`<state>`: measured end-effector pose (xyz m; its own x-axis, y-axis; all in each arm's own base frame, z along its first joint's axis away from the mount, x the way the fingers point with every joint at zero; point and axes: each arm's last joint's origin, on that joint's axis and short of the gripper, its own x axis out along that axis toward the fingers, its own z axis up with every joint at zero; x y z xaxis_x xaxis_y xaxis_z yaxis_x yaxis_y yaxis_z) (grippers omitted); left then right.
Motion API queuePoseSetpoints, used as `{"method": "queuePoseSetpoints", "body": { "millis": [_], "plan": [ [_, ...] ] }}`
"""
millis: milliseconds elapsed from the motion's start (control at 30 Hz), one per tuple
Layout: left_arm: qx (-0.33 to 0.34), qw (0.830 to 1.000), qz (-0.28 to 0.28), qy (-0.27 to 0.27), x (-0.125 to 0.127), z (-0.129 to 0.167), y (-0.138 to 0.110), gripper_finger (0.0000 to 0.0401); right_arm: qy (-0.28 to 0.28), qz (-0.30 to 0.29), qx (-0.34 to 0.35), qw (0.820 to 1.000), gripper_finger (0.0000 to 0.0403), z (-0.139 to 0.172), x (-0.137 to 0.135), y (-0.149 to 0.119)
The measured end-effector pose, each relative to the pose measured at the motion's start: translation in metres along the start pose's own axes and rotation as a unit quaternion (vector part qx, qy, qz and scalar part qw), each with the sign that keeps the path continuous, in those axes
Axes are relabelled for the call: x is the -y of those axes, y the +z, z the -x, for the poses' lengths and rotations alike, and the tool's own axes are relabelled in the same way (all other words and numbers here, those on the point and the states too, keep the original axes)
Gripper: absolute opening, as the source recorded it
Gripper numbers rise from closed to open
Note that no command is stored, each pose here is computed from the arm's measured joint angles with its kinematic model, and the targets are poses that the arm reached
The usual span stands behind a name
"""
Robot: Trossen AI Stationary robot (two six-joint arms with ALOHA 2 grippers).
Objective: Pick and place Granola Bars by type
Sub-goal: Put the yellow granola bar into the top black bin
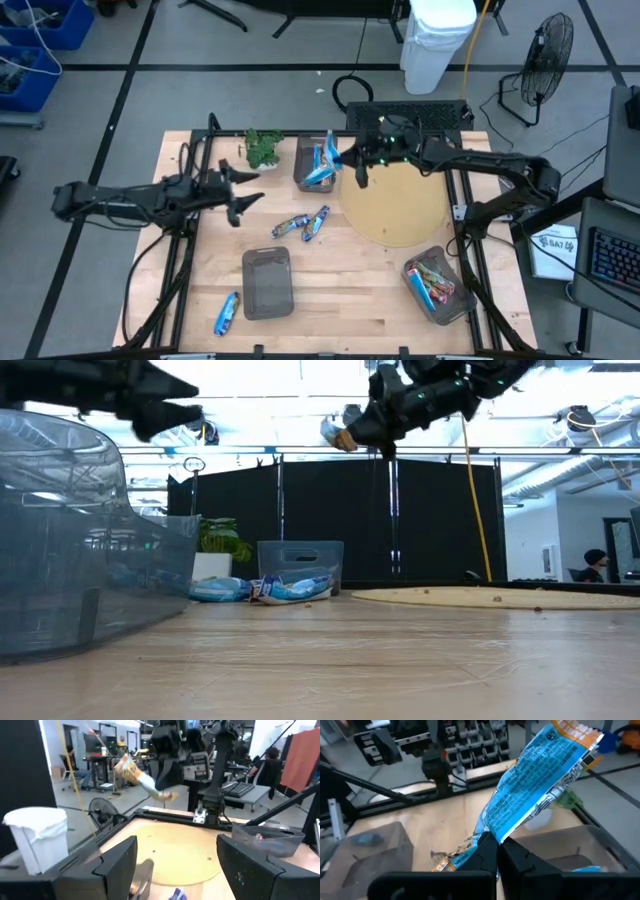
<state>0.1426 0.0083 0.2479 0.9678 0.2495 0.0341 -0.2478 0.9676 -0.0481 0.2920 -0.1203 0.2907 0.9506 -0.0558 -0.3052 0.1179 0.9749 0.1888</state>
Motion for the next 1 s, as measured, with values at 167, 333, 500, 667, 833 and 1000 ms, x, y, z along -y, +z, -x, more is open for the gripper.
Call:
{"method": "queuePoseSetpoints", "body": {
  "millis": [167,333,500,667,833,1000],
  "plan": [
    [-0.022,1.000,0.016,0.016,-0.007,0.022,-0.007,0.0273,-0.014,-0.006,-0.038,0.999,0.0000,-0.011,0.011,0.022],
    [-0.034,0.999,0.013,0.015,-0.010,0.038,-0.009,0.0273,-0.018,-0.012,-0.052,0.998,0.0000,-0.031,0.021,0.035],
    [-0.042,0.999,0.006,0.015,-0.012,0.051,-0.012,0.0273,-0.007,-0.016,-0.083,0.996,0.0000,-0.060,0.032,0.030],
    [-0.051,0.998,0.006,0.034,-0.014,0.062,-0.016,0.0273,-0.018,-0.041,-0.132,0.990,0.0000,-0.091,0.055,0.002],
    [-0.057,0.998,0.006,0.031,-0.015,0.067,-0.026,0.0273,-0.034,-0.069,-0.176,0.981,0.0000,-0.110,0.079,-0.030],
    [-0.066,0.997,0.004,0.051,-0.017,0.068,-0.034,0.0273,-0.041,-0.085,-0.191,0.977,0.0000,-0.120,0.091,-0.047]
  ]
}}
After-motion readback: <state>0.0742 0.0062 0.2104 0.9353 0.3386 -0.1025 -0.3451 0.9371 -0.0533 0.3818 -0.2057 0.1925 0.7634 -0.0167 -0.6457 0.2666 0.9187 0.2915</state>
